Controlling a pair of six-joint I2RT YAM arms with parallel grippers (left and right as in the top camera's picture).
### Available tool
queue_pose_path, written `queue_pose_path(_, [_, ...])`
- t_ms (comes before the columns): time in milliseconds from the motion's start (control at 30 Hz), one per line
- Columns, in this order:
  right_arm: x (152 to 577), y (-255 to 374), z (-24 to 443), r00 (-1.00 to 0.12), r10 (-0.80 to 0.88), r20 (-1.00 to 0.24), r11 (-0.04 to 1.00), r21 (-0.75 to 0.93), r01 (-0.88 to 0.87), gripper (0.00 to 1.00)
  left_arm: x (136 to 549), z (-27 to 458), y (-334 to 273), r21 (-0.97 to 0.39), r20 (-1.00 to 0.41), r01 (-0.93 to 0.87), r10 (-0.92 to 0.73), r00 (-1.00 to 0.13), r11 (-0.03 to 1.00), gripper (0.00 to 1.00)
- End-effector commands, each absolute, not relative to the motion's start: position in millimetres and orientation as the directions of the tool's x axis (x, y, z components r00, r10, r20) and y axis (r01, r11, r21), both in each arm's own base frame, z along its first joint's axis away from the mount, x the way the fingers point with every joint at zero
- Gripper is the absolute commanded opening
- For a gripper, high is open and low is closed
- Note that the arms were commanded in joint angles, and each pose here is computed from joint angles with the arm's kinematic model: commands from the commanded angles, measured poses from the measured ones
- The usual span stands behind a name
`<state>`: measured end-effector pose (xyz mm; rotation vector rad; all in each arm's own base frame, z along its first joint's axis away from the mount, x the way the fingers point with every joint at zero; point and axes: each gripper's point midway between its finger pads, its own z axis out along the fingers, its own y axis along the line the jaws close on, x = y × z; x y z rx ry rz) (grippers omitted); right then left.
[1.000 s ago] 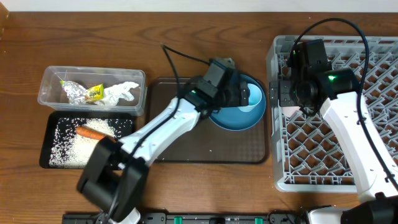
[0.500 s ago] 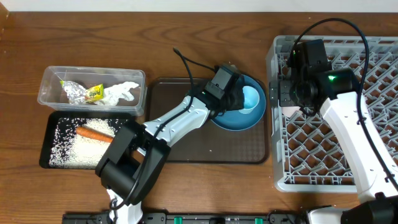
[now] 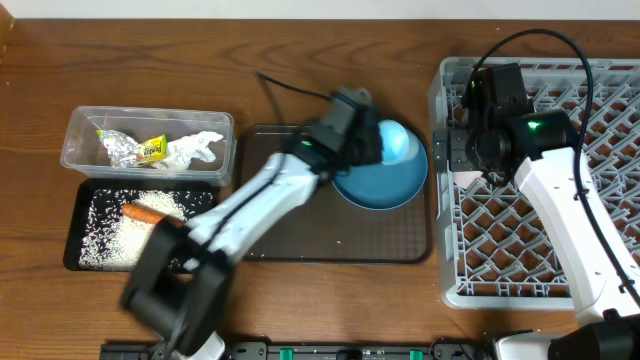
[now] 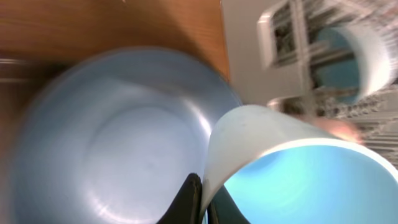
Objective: Sort waste into correct bins and load items into the dishwasher rack
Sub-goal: 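Lift the light-blue cup and carry it right toward the right gripper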
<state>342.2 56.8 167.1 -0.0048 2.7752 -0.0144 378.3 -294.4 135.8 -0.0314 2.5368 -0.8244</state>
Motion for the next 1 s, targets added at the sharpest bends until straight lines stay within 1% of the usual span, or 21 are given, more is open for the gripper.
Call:
queue_pose_path(0, [345.2, 54.8, 177.5, -0.921, -0.001, -0.389, 1.000, -0.011, 0.004, 0.99, 373.9, 189.4, -267.1, -0.635, -0.431, 0.133, -0.206, -0.879, 0.761, 0.06])
queue_pose_path(100, [345.2, 54.8, 177.5, -0.921, 0.000, -0.389, 1.000, -0.011, 0.004, 0.99, 357.9, 216.2, -248.9, -0.700, -0.400, 0.189, -0.159, -0.902, 0.689, 0.06])
queue_pose_path(167, [345.2, 54.8, 177.5, -0.921, 0.000, -0.389, 1.000, -0.011, 0.004, 0.99, 341.9, 230.0, -240.6, -0.751, -0.370, 0.232, -0.103, -0.923, 0.618, 0.06])
queue_pose_path(333, [345.2, 54.8, 177.5, -0.921, 0.000, -0.389, 1.000, -0.011, 0.004, 0.99, 313.0, 241.9, -228.6, -0.835, -0.308, 0.274, 0.006, -0.951, 0.478, 0.06])
queue_pose_path(533, [345.2, 54.8, 177.5, -0.921, 0.000, -0.389, 1.000, -0.011, 0.004, 0.99, 292.4, 264.6, -237.7, -0.888, -0.330, 0.342, 0.094, -0.939, 0.308, 0.06])
queue_pose_path(667, [341.5, 65.9, 176.2, -0.929, -0.001, -0.370, 0.999, 0.049, -0.020, 0.99, 289.4, 266.6, -238.4, -0.892, -0.331, 0.348, 0.105, -0.938, 0.290, 0.06])
queue_pose_path(700, [333.5, 72.1, 173.7, -0.942, -0.004, -0.336, 0.996, 0.085, -0.034, 0.99, 289.0, 266.3, -238.3, -0.893, -0.328, 0.345, 0.106, -0.939, 0.291, 0.06])
queue_pose_path(733, [319.2, 80.2, 170.3, -0.961, -0.010, -0.277, 0.990, 0.134, -0.049, 0.99, 288.2, 266.2, -238.4, -0.894, -0.324, 0.341, 0.107, -0.940, 0.290, 0.06])
queue_pose_path(767, [309.7, 87.6, 170.0, -0.968, -0.046, -0.246, 0.981, 0.172, -0.090, 0.99, 287.3, 266.7, -238.5, -0.896, -0.322, 0.340, 0.109, -0.940, 0.285, 0.06])
queue_pose_path(800, [298.3, 93.9, 170.0, -0.961, -0.158, -0.225, 0.960, 0.191, -0.203, 0.99, 285.0, 268.4, -239.0, -0.898, -0.328, 0.349, 0.119, -0.937, 0.269, 0.06])
queue_pose_path(833, [293.0, 96.3, 170.2, -0.951, -0.219, -0.220, 0.944, 0.198, -0.263, 0.99, 283.5, 270.1, -239.5, -0.899, -0.334, 0.356, 0.125, -0.934, 0.256, 0.06])
queue_pose_path(900, [280.6, 91.4, 170.0, -0.949, -0.258, -0.183, 0.937, 0.193, -0.292, 0.98, 279.0, 274.7, -240.6, -0.904, -0.343, 0.368, 0.141, -0.929, 0.220, 0.06])
queue_pose_path(967, [274.5, 95.7, 177.8, -0.947, -0.254, -0.195, 0.922, 0.248, -0.298, 0.98, 278.4, 274.7, -240.6, -0.905, -0.340, 0.365, 0.142, -0.930, 0.219, 0.06])
